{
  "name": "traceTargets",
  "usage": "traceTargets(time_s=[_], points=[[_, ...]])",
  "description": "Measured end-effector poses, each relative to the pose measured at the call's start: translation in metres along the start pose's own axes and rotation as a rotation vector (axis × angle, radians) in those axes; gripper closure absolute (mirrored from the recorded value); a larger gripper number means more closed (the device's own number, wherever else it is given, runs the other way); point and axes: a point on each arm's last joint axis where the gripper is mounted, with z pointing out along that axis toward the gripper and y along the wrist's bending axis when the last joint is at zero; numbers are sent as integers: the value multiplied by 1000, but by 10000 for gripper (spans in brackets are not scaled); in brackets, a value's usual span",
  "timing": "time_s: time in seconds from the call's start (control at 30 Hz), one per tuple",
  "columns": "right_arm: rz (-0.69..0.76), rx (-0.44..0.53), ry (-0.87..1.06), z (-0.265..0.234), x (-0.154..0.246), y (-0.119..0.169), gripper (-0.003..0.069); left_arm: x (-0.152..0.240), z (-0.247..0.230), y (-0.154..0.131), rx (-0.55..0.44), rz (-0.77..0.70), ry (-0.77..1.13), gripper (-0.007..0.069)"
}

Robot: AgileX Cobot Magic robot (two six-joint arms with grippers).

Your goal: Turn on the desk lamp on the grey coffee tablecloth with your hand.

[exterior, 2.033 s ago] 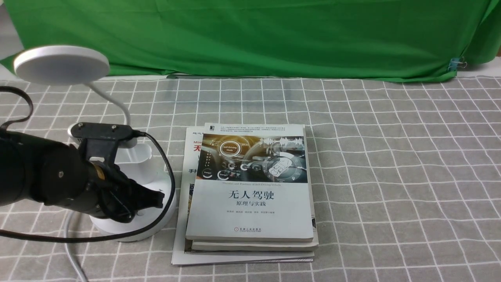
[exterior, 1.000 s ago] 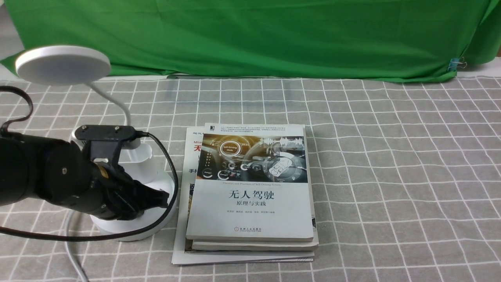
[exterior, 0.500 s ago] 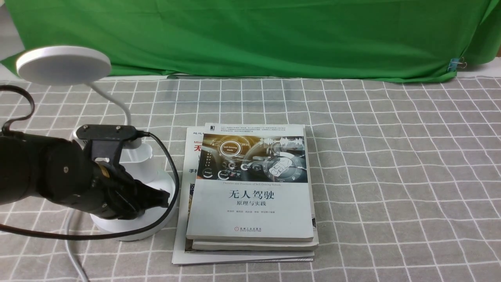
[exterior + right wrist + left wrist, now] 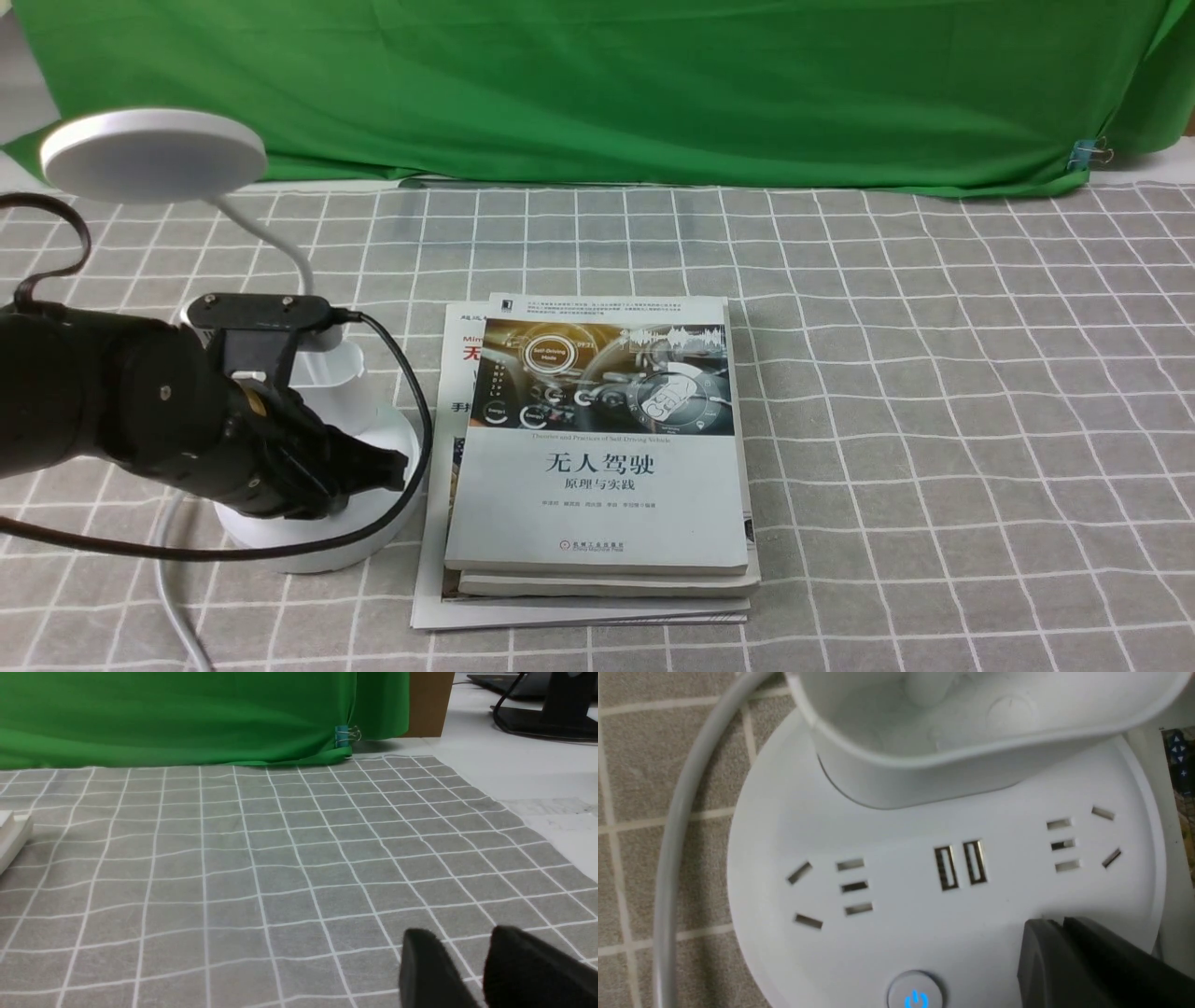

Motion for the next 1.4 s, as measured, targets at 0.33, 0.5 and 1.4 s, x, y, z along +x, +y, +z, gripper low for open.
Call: traceTargets(time_s=[0.33, 0.5, 1.4], points=[[0, 0, 0, 0, 0, 0, 414, -3, 7, -19, -34, 109, -39, 606], [0, 0, 0, 0, 0, 0, 414, -2, -3, -20, -34, 109, -54, 606], [0, 0, 0, 0, 0, 0, 414, 133, -173, -6, 160, 123, -598, 606]])
